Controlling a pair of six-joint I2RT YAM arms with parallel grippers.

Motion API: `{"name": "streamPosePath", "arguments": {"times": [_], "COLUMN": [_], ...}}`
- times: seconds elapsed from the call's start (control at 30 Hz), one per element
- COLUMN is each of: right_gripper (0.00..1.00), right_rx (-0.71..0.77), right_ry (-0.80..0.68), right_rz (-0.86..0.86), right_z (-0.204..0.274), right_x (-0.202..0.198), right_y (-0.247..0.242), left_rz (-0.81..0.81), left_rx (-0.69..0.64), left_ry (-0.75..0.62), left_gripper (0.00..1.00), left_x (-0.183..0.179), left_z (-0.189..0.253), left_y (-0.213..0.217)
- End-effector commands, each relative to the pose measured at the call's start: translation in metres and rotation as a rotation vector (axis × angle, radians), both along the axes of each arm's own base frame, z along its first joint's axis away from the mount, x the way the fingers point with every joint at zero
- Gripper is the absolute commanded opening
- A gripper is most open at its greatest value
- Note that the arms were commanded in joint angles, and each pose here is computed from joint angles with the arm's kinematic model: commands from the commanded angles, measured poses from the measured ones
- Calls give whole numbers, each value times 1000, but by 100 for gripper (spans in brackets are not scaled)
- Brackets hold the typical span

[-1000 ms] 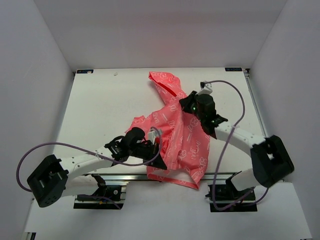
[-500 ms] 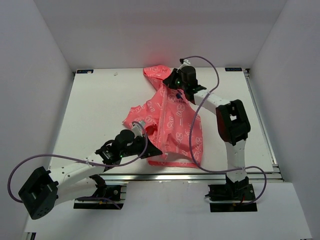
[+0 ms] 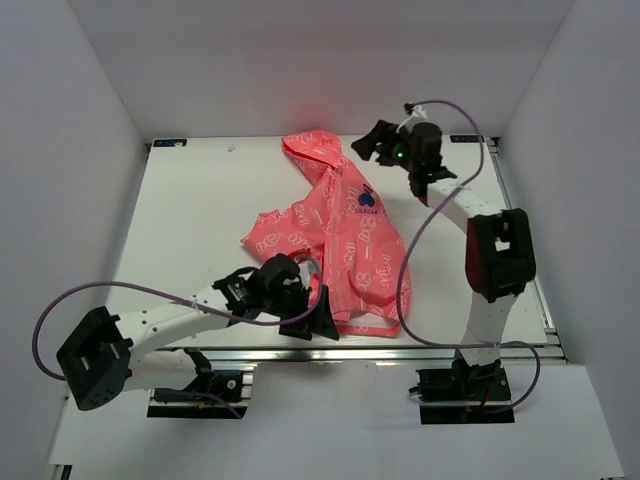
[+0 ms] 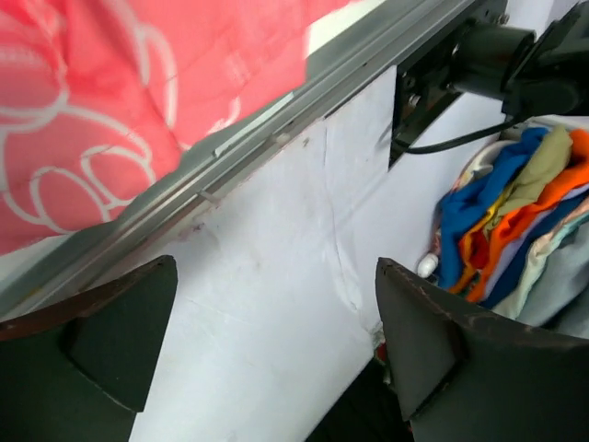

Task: Zip up the jacket

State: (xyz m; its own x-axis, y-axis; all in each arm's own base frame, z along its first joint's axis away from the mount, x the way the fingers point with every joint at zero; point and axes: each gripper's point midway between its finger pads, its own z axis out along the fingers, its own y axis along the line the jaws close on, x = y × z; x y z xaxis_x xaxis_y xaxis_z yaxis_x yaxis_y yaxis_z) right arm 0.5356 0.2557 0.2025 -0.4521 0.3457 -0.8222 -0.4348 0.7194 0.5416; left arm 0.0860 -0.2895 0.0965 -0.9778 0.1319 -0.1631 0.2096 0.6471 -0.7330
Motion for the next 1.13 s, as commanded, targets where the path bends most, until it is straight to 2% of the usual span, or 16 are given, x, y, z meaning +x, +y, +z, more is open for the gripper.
{"name": "streamPosePath", "arguments": {"times": [0.0, 0.03, 0.1, 0.13, 0.2, 0.23, 0.27, 0.3, 0.33, 0.43, 0.47, 0.5, 0.6, 0.7, 0.83, 1.1], "right_gripper": [89, 89, 89, 89, 89, 89, 89, 89, 89, 89, 89, 89, 90, 89, 89, 89], "right_rx": [-9, -11, -32, -29, -63, -70, -97, -107, -141, -229, -255, -265, -291, -321, -359, -341], "right_ry": [-166, -181, -106, -122, -28, 10, 45, 48, 96, 139, 147, 142, 157, 156, 156, 163], "right_rz": [46, 52, 49, 39, -43, -84, -146, -182, -218, -378, -440, -468, -573, -640, -697, -713], "right_z": [78, 96, 84, 101, 94, 90, 80, 88, 76, 64, 62, 63, 63, 61, 46, 40], "right_x": [-25, -38, -58, -73, -96, -103, -109, -124, -134, -163, -169, -181, -205, -223, -238, -243], "right_y": [-11, -15, -26, -33, -60, -70, -86, -98, -111, -151, -165, -173, -198, -215, -230, -232], "left_rz": [-51, -39, 2, 57, 172, 263, 373, 421, 490, 784, 829, 867, 897, 995, 1097, 1150], "left_rx": [56, 77, 78, 139, 200, 303, 328, 339, 323, 339, 343, 304, 158, 222, 389, 410], "left_ry": [-102, -124, -209, -245, -295, -302, -303, -306, -345, -391, -373, -384, -301, -304, -366, -466], "left_gripper": [98, 98, 98, 98, 98, 98, 98, 98, 98, 98, 98, 98, 98, 98, 98, 98], "left_x": [10, 13, 30, 40, 71, 88, 120, 136, 161, 238, 255, 274, 310, 318, 305, 287], "left_z": [28, 34, 59, 59, 77, 73, 80, 80, 87, 98, 91, 101, 101, 93, 97, 116], "left_y": [6, 10, 9, 19, 32, 55, 73, 85, 97, 173, 187, 196, 229, 264, 303, 317]}}
